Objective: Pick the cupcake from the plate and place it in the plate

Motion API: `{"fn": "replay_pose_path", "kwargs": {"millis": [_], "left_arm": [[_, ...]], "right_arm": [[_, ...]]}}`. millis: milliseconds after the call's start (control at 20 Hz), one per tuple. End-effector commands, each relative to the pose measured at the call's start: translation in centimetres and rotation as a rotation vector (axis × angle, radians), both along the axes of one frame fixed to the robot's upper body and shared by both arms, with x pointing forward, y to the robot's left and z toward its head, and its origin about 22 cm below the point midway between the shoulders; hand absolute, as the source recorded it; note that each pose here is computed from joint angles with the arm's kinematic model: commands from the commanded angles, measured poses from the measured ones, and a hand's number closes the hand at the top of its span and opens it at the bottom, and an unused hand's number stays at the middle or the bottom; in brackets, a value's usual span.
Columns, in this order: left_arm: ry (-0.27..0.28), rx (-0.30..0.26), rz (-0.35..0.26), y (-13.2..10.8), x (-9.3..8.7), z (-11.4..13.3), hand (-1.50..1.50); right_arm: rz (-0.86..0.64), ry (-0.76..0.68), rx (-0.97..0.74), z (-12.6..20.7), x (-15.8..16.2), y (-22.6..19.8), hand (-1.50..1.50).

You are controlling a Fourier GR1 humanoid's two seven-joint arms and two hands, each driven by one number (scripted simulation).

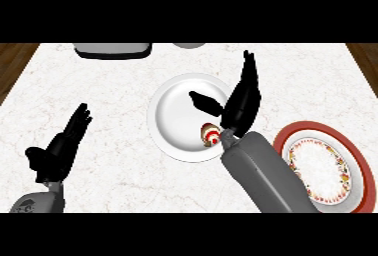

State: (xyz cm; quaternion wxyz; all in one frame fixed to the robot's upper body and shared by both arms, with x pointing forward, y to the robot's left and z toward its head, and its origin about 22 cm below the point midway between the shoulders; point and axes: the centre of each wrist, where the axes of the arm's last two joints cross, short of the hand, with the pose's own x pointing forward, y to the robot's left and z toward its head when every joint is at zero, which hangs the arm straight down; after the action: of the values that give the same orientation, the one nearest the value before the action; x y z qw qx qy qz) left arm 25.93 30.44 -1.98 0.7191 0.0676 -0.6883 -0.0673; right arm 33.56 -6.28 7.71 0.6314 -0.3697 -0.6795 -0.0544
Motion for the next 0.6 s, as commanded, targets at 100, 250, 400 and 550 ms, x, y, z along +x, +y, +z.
{"fn": "replay_pose_path", "kwargs": {"millis": [100, 250, 400, 550], "left_arm": [[0.013, 0.011, 0.020, 0.1, 0.2, 0.2, 0.00], [0.015, -0.017, 0.021, 0.5, -0.9, -0.3, 0.00], [-0.005, 0.006, 0.031, 0.1, 0.0, 0.4, 0.00], [0.003, -0.010, -0.001, -0.1, -1.3, 0.1, 0.00]], "right_arm": [[-0.040, -0.128, 0.157, -2.3, -5.2, -4.2, -1.50], [0.002, -0.117, 0.157, -1.7, -8.8, -7.8, -1.50], [0.039, -0.104, 0.115, -3.8, -11.9, -9.7, -1.50], [0.054, -0.110, 0.115, -4.1, -13.3, -12.3, -1.50]]}}
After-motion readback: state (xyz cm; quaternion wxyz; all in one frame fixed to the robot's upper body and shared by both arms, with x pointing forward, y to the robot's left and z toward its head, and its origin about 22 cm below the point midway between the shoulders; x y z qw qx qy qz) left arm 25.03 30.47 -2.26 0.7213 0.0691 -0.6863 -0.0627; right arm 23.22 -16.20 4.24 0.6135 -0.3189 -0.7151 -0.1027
